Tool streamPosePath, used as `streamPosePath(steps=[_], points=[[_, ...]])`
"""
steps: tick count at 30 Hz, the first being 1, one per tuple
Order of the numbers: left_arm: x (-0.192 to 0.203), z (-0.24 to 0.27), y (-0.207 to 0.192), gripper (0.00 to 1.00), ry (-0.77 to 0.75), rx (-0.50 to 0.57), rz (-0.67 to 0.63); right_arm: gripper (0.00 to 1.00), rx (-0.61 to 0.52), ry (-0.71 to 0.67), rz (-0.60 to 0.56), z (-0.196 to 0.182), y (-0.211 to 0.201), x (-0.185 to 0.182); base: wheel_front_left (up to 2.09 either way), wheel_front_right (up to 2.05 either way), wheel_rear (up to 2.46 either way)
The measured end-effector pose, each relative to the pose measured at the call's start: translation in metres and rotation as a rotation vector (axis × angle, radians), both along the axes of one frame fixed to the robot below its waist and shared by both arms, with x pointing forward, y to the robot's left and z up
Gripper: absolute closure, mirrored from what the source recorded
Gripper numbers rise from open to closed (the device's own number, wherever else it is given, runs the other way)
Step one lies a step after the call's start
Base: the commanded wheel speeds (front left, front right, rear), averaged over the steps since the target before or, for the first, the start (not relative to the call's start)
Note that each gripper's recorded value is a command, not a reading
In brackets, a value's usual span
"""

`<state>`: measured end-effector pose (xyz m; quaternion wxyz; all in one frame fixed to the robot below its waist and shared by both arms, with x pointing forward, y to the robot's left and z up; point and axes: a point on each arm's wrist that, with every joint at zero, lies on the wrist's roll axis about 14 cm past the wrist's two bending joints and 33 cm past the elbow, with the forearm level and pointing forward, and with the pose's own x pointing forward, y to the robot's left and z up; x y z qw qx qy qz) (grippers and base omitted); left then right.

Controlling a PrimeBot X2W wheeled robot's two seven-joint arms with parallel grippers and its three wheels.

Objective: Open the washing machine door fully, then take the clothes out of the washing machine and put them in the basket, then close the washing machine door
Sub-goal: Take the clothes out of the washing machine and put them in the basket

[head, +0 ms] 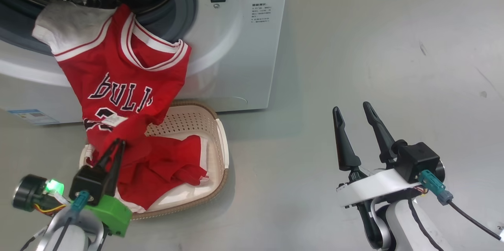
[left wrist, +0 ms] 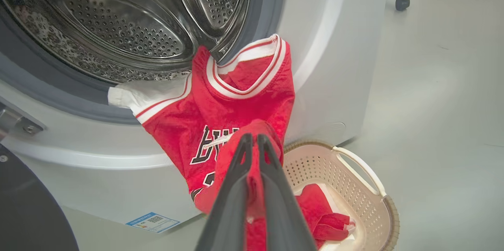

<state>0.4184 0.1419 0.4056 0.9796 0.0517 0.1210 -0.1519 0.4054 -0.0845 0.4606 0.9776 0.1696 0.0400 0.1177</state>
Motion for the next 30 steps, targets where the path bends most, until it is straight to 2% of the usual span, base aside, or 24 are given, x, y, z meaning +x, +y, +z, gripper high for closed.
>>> streamPosePath(steps=[7, 13, 23, 30], points=[[-0.018, -0.061, -0.008, 1.0, 0.216, 0.075, -0.072, 0.0, -0.003, 0.017, -0.002, -0.008, -0.001, 0.007, 0.0, 0.0, 0.0], [-0.018, -0.102, -0.01, 1.0, 0.354, 0.142, -0.121, 0.0, -0.013, 0.042, -0.02, -0.019, -0.006, 0.013, 0.0, 0.0, 0.0], [0.002, -0.156, -0.006, 1.0, 0.5, 0.209, -0.156, 0.0, -0.036, 0.091, -0.069, -0.041, -0.021, 0.023, 0.0, 0.0, 0.0], [0.022, -0.186, -0.021, 1.0, 0.547, 0.203, -0.193, 0.0, -0.063, 0.13, -0.121, -0.058, -0.037, 0.029, 0.0, 0.0, 0.0]])
